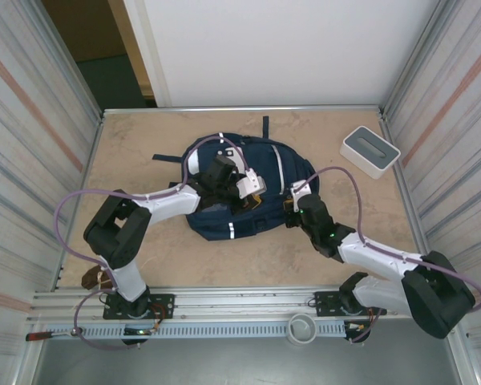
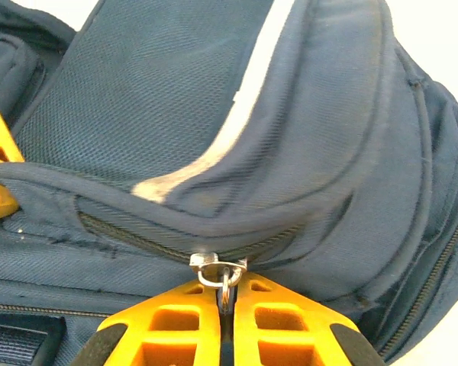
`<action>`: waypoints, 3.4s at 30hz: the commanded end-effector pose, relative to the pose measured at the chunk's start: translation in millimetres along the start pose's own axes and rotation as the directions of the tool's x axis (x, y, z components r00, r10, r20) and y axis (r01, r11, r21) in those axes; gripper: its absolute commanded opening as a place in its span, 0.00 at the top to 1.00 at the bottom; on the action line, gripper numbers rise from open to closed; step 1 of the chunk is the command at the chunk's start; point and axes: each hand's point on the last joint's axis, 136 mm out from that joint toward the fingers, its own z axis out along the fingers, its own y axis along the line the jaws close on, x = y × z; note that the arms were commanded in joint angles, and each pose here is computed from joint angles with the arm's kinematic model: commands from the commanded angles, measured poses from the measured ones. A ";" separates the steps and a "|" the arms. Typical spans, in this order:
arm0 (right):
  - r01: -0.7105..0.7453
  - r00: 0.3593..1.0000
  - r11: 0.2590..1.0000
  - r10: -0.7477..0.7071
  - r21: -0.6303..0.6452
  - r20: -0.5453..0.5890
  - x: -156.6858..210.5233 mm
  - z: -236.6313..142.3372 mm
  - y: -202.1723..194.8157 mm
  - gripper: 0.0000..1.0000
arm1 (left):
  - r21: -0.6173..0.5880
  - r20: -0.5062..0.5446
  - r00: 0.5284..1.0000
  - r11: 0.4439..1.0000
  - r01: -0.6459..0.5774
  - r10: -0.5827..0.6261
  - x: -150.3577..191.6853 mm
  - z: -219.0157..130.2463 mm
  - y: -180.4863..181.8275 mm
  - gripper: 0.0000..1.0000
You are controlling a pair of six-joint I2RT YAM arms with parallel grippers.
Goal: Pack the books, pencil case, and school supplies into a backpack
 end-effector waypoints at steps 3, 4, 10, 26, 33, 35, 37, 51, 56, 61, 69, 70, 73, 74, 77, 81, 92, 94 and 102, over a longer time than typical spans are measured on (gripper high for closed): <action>-0.127 0.992 0.992 0.127 -0.018 -0.017 5.4 -7.4 -16.2 1.00 | 0.013 -0.041 0.999 1.000 0.027 -0.026 17.6 -11.5 -3.1 1.00; -0.138 0.990 0.990 0.138 -0.028 -0.021 5.3 -7.6 -16.5 1.00 | 0.015 -0.043 0.999 0.999 0.029 -0.029 18.8 -11.3 -3.4 1.00; -0.230 0.970 0.968 0.219 -0.102 -0.106 13.0 -6.7 -17.1 1.00 | -0.009 -0.038 0.998 0.999 0.040 -0.040 21.7 -17.7 3.4 1.00; -0.220 0.975 0.841 0.177 -0.494 -0.132 -12.1 -22.6 44.7 1.00 | -0.075 0.061 0.991 0.991 -0.111 0.116 -6.9 -43.7 -12.3 0.66; -0.198 0.980 0.823 0.160 -0.533 -0.118 -16.2 -26.1 55.6 1.00 | -0.138 -0.028 0.927 0.917 -0.374 0.374 -23.5 -21.4 -30.1 0.53; -0.197 0.980 0.818 0.158 -0.540 -0.119 -17.0 -26.2 58.6 1.00 | -0.137 -0.070 0.919 0.909 -0.393 0.387 -22.9 -9.6 -26.3 0.53; -0.198 0.980 0.817 0.155 -0.542 -0.123 -15.3 -26.3 60.6 1.00 | -0.148 -0.102 0.921 0.910 -0.387 0.375 -22.2 -1.5 -18.4 0.53; -0.257 0.964 0.896 0.214 -0.362 -0.155 -3.7 -22.3 22.0 0.99 | -0.086 -0.015 0.960 0.956 -0.281 0.280 -20.6 -2.7 -16.8 0.96; -0.259 0.965 0.917 0.234 -0.305 -0.119 -9.1 -27.2 8.2 0.97 | -0.047 0.041 0.970 0.970 -0.240 0.242 -20.4 -12.8 -18.8 1.00; -0.245 0.969 0.917 0.225 -0.315 -0.100 -12.3 -30.4 9.1 1.00 | -0.048 0.035 0.971 0.970 -0.236 0.238 -18.3 -14.8 -16.8 1.00; -0.200 0.980 0.921 0.181 -0.334 -0.088 -15.0 -31.1 15.5 1.00 | -0.045 0.039 0.972 0.973 -0.228 0.230 -17.7 -17.1 -17.7 1.00; -0.195 0.981 0.920 0.176 -0.341 -0.086 -15.7 -31.2 17.1 1.00 | -0.043 0.040 0.973 0.973 -0.227 0.228 -17.8 -16.8 -18.2 1.00; -0.183 0.983 0.922 0.165 -0.341 -0.081 -18.1 -29.9 20.0 1.00 | -0.038 0.048 0.973 0.974 -0.225 0.227 -19.5 -17.4 -19.2 1.00; -0.180 0.983 0.926 0.161 -0.331 -0.083 -17.9 -28.5 19.6 1.00 | -0.036 0.050 0.973 0.974 -0.225 0.227 -19.8 -17.4 -19.5 1.00; -0.181 0.983 0.936 0.165 -0.302 -0.079 -18.2 -25.7 16.5 1.00 | -0.034 0.050 0.973 0.974 -0.223 0.225 -19.0 -17.5 -20.3 1.00; -0.196 0.980 0.955 0.181 -0.224 -0.085 -13.5 -23.4 3.6 1.00 | -0.046 0.039 0.973 0.973 -0.226 0.228 -15.5 -19.2 -18.7 1.00; -0.205 0.969 0.969 0.182 -0.135 -0.167 6.7 -24.6 -9.0 1.00 | -0.145 -0.008 0.974 0.964 -0.224 0.226 -2.0 -35.9 4.0 1.00; -0.208 0.966 0.970 0.182 -0.129 -0.185 7.7 -22.6 -9.0 1.00 | -0.156 -0.010 0.975 0.963 -0.221 0.222 -0.3 -39.1 7.4 1.00; -0.210 0.949 0.952 0.143 -0.223 -0.282 16.1 -8.4 12.6 1.00 | -0.185 0.004 0.977 0.960 -0.208 0.213 0.1 -48.5 12.6 1.00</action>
